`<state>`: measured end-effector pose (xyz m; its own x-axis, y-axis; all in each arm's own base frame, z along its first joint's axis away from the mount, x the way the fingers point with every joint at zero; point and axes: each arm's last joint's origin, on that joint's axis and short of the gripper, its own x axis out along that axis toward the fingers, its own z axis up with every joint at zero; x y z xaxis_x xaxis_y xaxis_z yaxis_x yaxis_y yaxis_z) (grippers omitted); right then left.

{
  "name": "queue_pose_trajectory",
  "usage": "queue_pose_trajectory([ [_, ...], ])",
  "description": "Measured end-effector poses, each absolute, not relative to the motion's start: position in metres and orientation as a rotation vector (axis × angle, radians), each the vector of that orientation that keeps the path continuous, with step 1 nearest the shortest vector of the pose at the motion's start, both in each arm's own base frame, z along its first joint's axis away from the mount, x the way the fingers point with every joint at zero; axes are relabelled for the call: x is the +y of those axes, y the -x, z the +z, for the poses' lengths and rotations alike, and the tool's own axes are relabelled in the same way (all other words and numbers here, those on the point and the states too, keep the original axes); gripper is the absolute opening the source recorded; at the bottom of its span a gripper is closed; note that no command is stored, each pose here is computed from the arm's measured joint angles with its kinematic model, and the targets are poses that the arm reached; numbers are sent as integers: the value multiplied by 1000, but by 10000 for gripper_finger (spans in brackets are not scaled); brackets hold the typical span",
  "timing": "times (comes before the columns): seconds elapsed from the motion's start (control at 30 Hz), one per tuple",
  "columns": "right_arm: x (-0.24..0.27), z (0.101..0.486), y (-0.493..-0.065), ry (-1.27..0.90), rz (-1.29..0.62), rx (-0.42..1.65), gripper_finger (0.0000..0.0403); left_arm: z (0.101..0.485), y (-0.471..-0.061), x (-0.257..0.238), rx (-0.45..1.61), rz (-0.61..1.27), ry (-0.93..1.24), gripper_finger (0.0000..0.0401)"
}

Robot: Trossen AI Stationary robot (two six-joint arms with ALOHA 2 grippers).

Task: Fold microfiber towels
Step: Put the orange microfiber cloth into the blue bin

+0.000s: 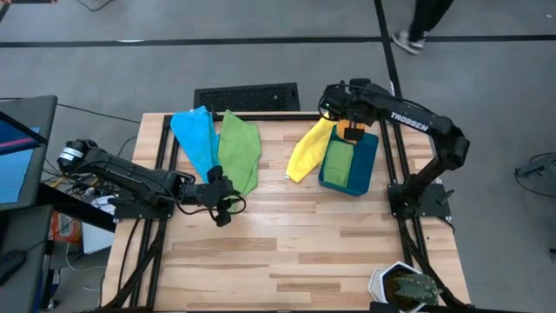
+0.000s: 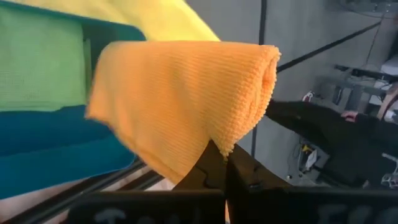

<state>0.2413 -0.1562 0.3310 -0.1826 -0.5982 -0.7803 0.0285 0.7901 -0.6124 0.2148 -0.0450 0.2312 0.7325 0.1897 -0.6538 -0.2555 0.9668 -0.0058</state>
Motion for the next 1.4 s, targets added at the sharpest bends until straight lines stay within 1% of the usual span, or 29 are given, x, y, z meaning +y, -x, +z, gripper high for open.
queue_pose_trajectory([
  [0.13,-157,315,-242,459,-575,1701,10,231,-215,-45,707,248,100,85],
  [0.27,-150,308,-246,480,-562,1697,10,231,-215,-45,708,248,101,85],
  [0.47,-149,301,-253,614,-601,1702,10,231,-215,-45,704,260,131,85],
  [0.6,-158,298,-253,611,-668,1670,10,231,-215,-45,702,268,153,85],
  [0.77,-154,295,-255,622,-660,1667,10,231,-214,-45,709,266,156,85],
  [0.9,-144,286,-260,643,-629,1661,10,231,-214,-45,708,269,164,85],
  [1.1,-115,270,-268,626,-635,1618,10,231,-214,-45,706,272,182,85],
  [1.4,-60,268,-280,639,-605,1518,12,231,-214,-45,705,273,185,85],
])
